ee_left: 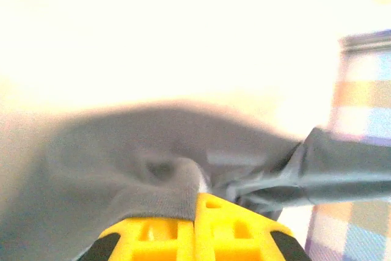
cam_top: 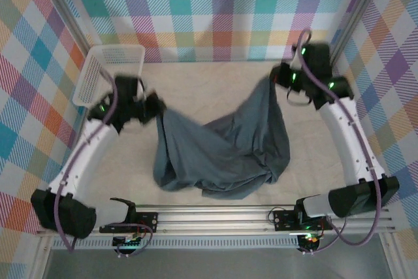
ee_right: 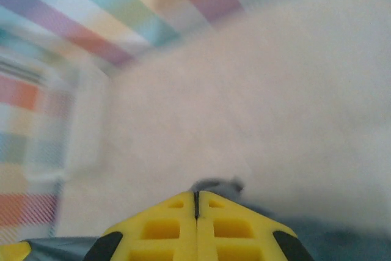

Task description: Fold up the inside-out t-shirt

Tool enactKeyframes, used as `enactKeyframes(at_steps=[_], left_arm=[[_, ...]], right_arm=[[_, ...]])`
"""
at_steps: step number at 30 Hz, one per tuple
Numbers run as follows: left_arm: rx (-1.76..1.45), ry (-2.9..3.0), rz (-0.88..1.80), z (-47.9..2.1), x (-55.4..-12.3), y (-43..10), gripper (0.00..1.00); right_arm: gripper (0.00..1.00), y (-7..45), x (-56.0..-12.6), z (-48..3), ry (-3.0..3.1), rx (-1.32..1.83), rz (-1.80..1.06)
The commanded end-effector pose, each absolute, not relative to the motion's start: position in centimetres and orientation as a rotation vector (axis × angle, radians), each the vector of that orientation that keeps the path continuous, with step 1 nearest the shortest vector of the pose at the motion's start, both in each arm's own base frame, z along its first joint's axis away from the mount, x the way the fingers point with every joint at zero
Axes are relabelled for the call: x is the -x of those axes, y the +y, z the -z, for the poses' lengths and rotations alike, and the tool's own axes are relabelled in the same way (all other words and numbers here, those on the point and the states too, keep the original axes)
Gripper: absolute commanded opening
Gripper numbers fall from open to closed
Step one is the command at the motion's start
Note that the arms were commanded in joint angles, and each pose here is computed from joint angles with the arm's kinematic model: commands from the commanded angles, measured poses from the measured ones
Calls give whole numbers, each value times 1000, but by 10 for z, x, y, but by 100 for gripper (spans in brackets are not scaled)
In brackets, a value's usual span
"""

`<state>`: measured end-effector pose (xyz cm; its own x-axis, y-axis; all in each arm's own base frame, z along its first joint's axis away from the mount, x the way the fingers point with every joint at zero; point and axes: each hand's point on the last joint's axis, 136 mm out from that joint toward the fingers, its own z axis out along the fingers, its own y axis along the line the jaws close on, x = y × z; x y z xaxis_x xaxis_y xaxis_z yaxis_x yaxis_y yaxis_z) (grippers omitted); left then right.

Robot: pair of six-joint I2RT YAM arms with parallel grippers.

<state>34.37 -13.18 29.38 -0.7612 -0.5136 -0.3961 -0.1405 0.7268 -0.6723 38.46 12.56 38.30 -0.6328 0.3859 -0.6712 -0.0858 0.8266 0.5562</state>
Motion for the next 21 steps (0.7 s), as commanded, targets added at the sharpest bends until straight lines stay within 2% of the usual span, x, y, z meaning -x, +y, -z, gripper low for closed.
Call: enactKeyframes(at_steps=[1,3,5,11,16,21], left_arm=[[206,2009,745,-474,-355,-104,0],[221,1869,740,-530,-356,-81,0],[231,1774,759,-563,-347,-67,0],[157,1547,694,-621,-307,-55,0],[167,1430,490,-649,-274,-29,0],[213,1436,305,-647,-270,-5,0]], right_arm=[[0,109,-372,-538,1738,-97,-652],[0,91,-351,-592,1585,-102,-574],[0,73,-331,-621,1491,-125,-498],[0,28,-278,-671,1248,-205,-321],[0,3,-250,-699,1106,-256,-207],[0,-4,-244,-718,1056,-251,-141]])
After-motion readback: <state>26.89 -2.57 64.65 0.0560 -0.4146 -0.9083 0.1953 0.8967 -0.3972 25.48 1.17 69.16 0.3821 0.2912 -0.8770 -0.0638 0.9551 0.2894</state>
